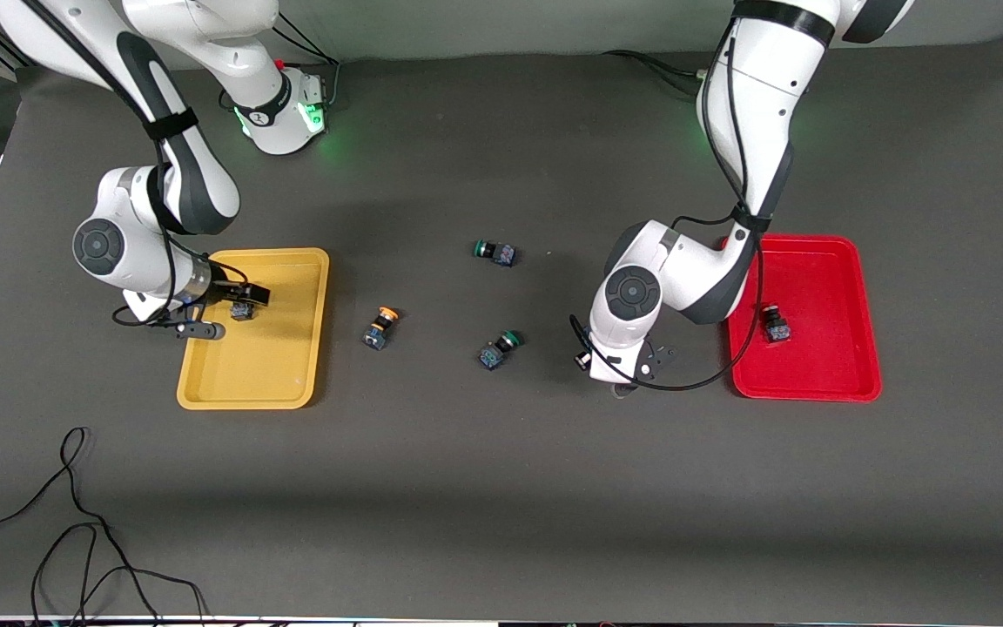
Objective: Place red and yellow buttons in trays
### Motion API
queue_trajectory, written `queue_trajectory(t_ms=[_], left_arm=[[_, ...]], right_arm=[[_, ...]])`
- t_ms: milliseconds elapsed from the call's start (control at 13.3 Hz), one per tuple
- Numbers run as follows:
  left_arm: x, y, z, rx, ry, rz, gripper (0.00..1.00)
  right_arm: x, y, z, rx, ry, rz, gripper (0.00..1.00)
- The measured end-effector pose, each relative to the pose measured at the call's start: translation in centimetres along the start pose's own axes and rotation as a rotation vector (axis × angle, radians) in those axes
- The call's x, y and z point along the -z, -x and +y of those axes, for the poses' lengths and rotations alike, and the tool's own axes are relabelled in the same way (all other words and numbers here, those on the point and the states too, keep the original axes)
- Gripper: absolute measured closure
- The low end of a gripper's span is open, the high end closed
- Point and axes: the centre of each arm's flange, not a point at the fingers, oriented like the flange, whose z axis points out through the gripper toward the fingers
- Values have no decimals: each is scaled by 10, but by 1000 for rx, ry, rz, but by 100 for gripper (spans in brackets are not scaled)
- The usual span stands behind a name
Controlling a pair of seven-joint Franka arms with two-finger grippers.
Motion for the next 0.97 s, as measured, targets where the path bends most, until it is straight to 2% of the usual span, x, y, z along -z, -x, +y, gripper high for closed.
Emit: queue_trajectory(t_ms=[300, 450, 675, 825, 975], left_arm=[[11, -7, 4, 4, 11, 8, 68], [53, -22, 8, -40, -8, 3, 68], [147, -61, -27, -238, -66, -46, 68], [194, -103, -81, -387, -100, -124, 68], [221, -154, -154, -502, -97, -183, 68]], right_arm=[[63, -11, -119, -81, -63, 53, 0], [66, -15, -160, -130, -88, 50, 0], [34, -32, -177, -177, -107, 20, 0], [1, -37, -179, -206, -111, -1, 0], [-35, -34, -181, -242, -115, -11, 0]])
